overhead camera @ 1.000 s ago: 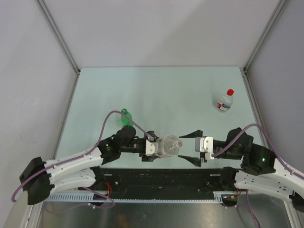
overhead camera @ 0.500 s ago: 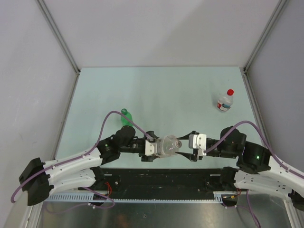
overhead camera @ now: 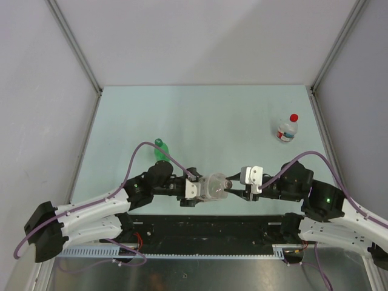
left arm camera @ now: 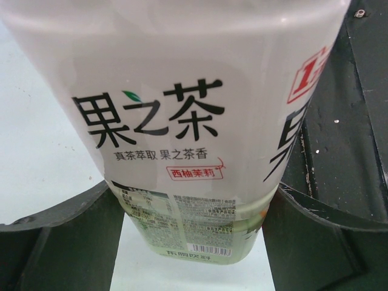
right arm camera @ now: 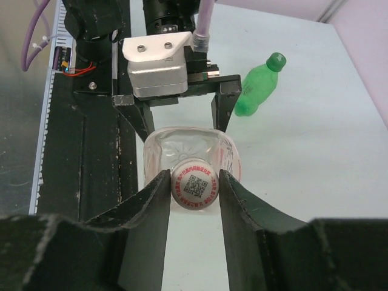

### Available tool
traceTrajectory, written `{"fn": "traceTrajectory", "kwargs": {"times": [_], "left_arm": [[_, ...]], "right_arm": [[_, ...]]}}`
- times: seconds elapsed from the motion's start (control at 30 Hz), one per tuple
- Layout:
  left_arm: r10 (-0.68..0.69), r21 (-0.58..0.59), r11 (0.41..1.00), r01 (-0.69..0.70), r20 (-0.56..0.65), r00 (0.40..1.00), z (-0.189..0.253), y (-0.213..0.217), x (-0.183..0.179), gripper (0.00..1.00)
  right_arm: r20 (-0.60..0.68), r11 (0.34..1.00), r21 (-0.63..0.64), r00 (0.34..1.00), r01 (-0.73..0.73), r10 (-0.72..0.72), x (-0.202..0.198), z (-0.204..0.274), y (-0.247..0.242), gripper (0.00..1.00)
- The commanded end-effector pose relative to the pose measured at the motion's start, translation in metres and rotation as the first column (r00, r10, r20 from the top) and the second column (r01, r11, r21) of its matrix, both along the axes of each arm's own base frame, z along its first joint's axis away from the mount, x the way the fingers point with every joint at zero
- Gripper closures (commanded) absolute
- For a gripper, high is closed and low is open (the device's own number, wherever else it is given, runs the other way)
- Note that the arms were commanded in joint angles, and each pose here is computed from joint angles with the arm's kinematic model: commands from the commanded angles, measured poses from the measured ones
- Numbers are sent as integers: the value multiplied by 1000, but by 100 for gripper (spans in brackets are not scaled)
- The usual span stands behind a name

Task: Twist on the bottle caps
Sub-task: Screw the bottle cap onto the plastic bottle.

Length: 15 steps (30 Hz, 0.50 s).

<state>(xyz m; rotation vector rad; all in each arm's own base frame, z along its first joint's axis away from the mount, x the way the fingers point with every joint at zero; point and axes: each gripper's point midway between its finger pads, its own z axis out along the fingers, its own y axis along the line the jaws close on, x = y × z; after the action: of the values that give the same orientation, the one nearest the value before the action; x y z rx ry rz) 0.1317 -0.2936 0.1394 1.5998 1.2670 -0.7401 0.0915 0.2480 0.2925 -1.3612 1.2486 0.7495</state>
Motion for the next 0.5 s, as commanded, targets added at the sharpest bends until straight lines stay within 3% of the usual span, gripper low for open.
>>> {"fn": "traceTrajectory", "kwargs": {"times": [0.0, 0.2, 0.33, 0.47], "left_arm": [[54, -134, 990, -42, 83, 995, 53, -10, 16, 100], [216, -257, 949, -184, 102, 971, 91, -5, 39, 100], [372, -293, 896, -333, 87, 924, 104, 0, 67, 100], [567, -303, 797, -523, 76, 820, 105, 8, 105, 100]], "right_arm": [[-71, 998, 10, 996, 59, -58, 5, 4, -2, 63], [-252, 964, 23, 935, 263, -249, 29, -4, 2, 71], [-487, 823, 11, 722, 569, -493, 67, -18, 6, 81], [-601, 633, -47, 484, 773, -636, 99, -42, 8, 83]]}}
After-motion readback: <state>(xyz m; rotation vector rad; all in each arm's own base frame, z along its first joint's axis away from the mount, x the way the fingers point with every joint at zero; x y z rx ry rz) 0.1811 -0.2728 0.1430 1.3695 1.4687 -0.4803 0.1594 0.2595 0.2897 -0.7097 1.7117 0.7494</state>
